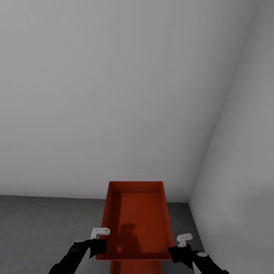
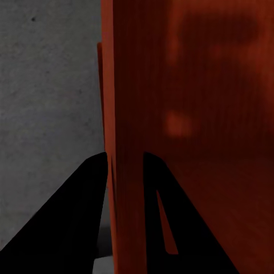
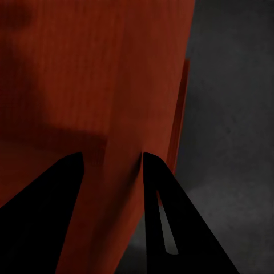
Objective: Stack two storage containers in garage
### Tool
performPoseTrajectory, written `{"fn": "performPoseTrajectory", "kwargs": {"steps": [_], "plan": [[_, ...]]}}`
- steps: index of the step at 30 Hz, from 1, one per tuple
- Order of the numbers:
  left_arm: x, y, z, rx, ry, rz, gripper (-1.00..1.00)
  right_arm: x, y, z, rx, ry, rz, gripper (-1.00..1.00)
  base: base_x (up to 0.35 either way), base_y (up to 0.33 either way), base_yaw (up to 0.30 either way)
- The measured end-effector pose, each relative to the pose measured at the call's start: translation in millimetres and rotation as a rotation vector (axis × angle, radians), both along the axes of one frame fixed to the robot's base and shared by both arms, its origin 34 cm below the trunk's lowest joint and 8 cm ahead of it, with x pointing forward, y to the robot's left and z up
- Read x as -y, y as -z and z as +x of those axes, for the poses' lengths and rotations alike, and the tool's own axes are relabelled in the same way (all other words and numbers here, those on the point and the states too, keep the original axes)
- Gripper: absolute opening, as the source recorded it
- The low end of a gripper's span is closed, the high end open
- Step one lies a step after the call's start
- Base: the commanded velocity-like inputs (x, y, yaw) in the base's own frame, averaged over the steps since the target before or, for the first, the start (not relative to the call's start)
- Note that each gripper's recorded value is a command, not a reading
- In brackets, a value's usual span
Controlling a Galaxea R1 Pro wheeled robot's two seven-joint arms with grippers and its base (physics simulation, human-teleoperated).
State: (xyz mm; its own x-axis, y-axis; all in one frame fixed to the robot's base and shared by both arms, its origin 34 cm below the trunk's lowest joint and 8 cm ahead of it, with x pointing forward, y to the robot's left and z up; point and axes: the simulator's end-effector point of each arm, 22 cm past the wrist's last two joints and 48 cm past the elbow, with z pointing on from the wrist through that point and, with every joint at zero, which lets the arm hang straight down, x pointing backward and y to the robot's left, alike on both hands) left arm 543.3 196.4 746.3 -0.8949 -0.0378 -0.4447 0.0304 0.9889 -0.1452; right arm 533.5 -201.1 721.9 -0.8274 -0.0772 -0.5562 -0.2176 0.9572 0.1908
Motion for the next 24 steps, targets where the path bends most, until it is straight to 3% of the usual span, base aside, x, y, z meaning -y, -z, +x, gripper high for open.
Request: {"fn": "performPoseTrajectory", "kwargs": {"steps": [24], "plan": [[-0.1,16.3,-10.1,-0.038,0.0,0.0,-1.0,-0.1,15.9,-11.0,-0.038,0.0,0.0,-1.0,0.0,0.0,0.0]]}}
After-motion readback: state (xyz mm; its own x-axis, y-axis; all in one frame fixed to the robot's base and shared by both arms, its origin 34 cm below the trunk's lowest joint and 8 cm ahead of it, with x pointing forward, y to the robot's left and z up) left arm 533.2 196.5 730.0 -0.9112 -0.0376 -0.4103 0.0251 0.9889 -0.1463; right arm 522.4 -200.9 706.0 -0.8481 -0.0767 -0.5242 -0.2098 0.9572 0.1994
